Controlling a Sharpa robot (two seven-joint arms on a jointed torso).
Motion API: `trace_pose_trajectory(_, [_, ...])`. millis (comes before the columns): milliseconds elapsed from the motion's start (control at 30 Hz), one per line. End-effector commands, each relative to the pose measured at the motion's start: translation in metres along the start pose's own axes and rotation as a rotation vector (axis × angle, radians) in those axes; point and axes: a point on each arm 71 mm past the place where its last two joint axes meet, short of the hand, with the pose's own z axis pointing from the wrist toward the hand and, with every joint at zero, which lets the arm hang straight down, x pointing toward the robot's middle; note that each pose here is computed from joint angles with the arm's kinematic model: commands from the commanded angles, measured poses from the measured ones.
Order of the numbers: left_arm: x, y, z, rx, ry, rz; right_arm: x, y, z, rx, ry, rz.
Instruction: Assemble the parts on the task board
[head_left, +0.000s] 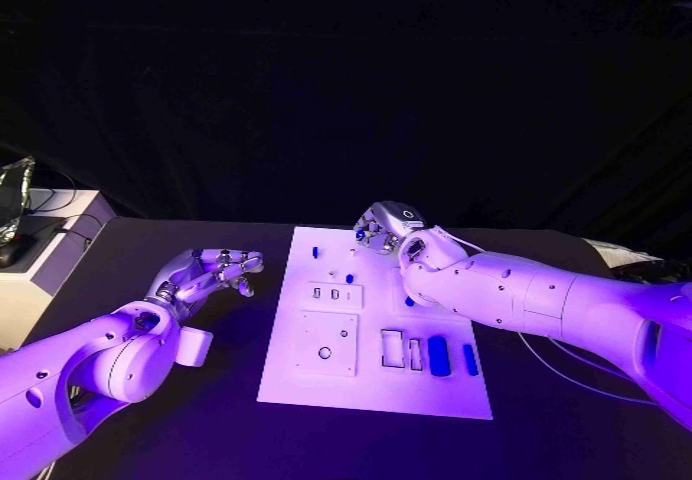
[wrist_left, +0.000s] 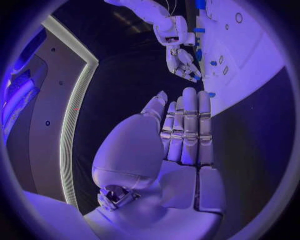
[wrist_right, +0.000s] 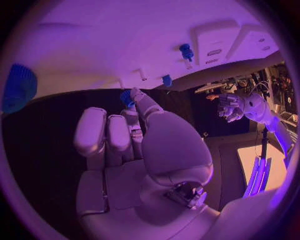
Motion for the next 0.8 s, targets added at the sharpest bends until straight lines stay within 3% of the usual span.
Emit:
trace_pose_trajectory(33, [0.0021,-0.0017,-0.0002,0.009,0.015,-0.005,-0.001,0.0027,0.0018,-0.024,-0.016,-0.018])
trace_pose_trajectory(800, [0.0032,-0.0025,-0.0005,0.011,0.016,-0.005,0.0015,0.0065,0.0087,-0.023,0.017,-0.028])
